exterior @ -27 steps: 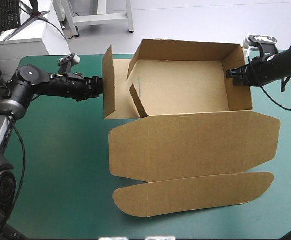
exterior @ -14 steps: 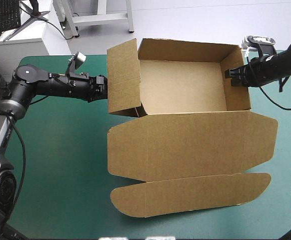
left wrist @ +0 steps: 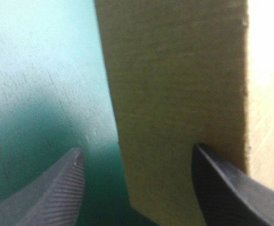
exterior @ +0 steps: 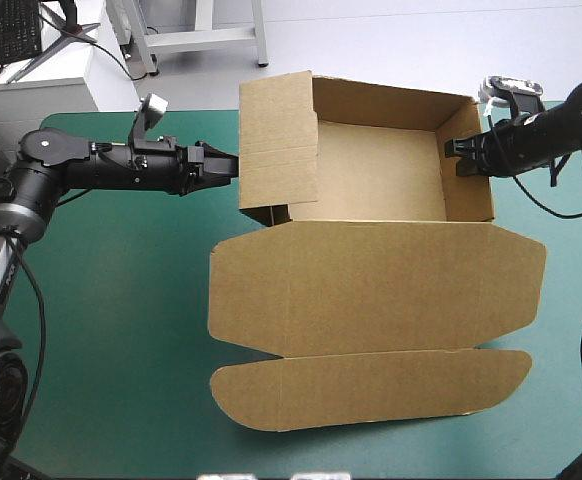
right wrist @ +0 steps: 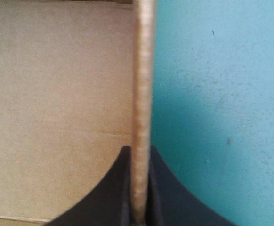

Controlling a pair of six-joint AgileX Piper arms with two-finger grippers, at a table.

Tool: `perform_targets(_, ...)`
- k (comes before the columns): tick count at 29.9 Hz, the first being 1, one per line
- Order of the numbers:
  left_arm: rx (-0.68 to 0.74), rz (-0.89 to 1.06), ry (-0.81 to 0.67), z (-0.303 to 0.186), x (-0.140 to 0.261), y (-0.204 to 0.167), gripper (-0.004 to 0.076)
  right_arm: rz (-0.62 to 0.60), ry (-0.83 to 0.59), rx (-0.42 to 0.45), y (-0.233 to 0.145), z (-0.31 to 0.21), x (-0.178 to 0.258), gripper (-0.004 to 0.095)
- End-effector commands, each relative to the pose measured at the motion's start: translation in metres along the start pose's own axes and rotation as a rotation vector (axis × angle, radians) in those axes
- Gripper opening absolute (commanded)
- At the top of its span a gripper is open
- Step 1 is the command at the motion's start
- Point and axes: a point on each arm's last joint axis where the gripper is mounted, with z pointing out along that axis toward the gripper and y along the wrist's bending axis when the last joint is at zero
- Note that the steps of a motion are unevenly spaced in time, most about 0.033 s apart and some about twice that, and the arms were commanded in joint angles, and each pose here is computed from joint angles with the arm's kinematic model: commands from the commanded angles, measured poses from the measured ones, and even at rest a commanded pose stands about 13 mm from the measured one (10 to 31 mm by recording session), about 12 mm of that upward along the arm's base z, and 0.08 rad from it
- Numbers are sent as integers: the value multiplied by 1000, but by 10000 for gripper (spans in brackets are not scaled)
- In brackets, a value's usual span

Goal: Fold the box

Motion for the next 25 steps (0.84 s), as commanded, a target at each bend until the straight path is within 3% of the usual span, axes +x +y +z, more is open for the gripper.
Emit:
perform_targets(1,117,64,-4,-14,4,-40,469,-32,-90,-65,28,-17,-6,-16)
perform_targets(16,114,104,-21,-25,11,-60,469,-62,-69,-137,68,20,-9,-16)
perform_targets(25,-88,102,59,-26,18,-43,469,-83,-87,-124,91,28,-8,-8)
